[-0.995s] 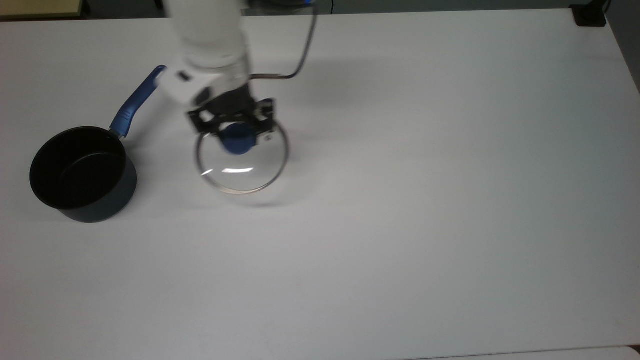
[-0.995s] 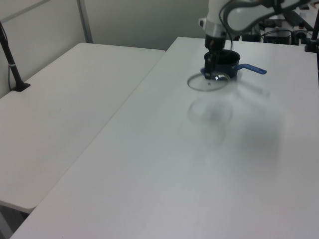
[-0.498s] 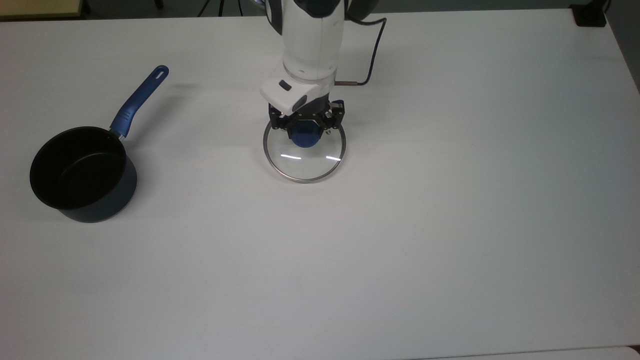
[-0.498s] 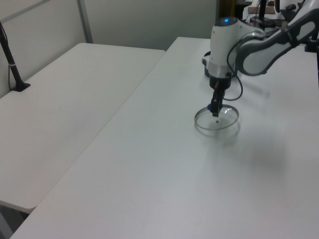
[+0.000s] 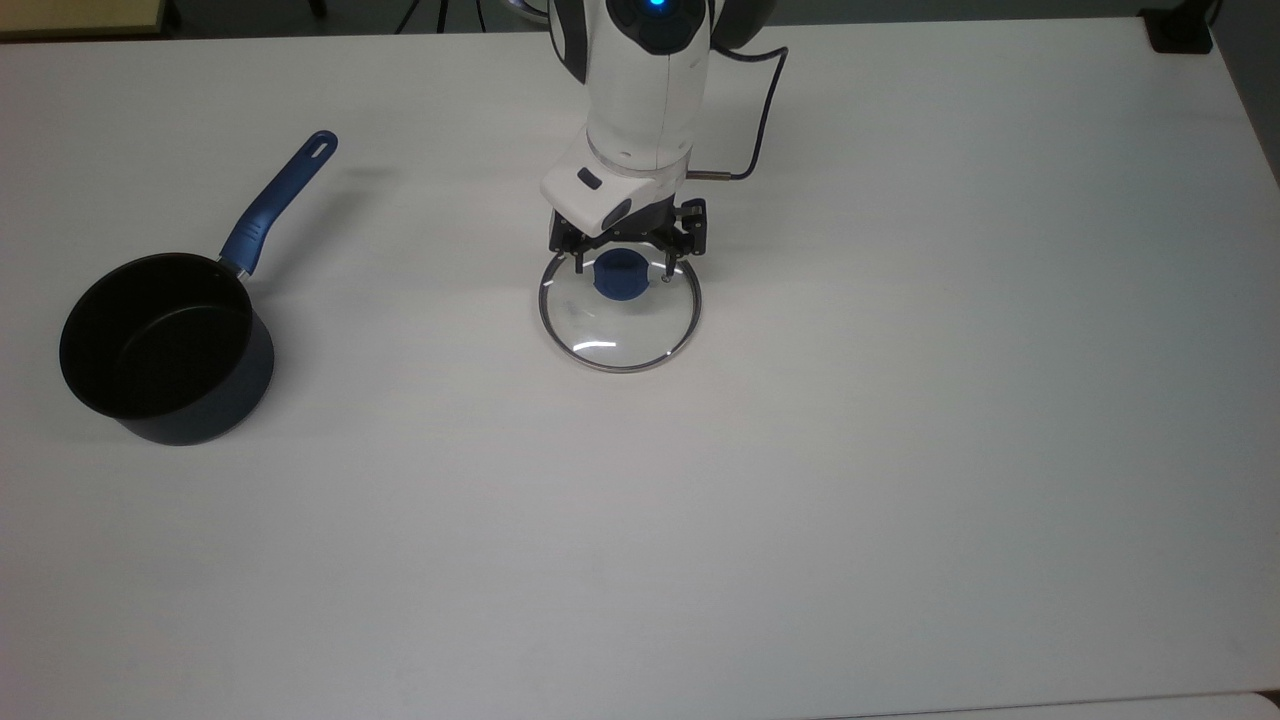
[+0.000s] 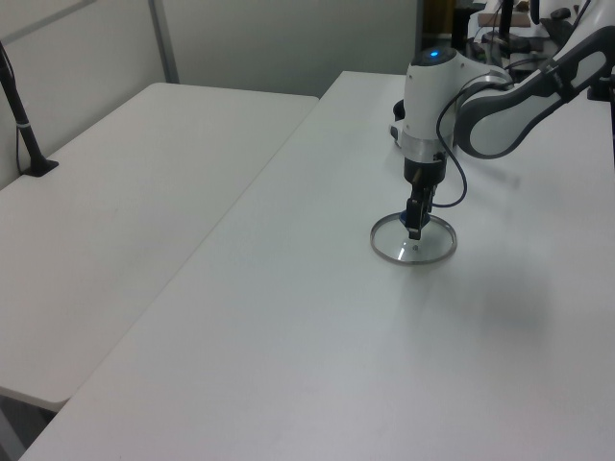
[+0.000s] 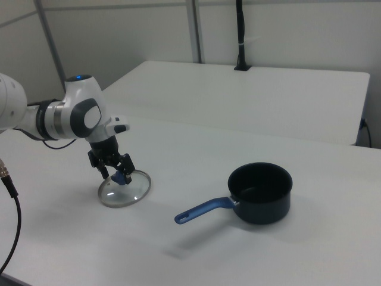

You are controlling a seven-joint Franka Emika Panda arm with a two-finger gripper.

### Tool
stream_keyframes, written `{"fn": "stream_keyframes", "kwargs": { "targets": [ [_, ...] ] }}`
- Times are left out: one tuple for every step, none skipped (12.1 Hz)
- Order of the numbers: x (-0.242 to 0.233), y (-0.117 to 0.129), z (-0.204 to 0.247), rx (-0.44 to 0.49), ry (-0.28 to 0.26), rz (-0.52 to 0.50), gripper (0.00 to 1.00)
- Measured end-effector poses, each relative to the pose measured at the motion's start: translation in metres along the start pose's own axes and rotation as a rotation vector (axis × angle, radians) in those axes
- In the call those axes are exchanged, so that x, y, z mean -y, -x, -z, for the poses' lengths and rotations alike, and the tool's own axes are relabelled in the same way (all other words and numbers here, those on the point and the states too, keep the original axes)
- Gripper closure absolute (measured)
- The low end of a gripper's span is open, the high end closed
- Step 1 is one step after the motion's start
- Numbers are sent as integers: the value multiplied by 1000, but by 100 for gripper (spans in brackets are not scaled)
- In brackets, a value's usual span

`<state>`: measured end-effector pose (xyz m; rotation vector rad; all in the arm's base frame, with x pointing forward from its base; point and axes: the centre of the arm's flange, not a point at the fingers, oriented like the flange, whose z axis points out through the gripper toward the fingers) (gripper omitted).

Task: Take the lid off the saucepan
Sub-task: 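Lower the glass lid flat onto the table beside the saucepan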

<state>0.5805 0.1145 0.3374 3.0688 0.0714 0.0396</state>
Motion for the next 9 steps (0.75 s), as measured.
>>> {"fn": "stream_keyframes", "kwargs": {
  "targets": [
    [-2,-3,12,21,10,-5,0],
    [-6,-8,37,46,25,-13,0],
    [-11,-14,69,58,37,-25,0],
    [-17,-16,106,69,49,-40,0],
    [-24,-15,137,72,57,-54,0],
    [-34,-12,164,64,63,-75,0],
    [-44,-7,185,55,63,-97,0],
    [-56,2,206,50,39,-129,0],
    [-66,10,226,37,11,-153,0]
  ]
}}
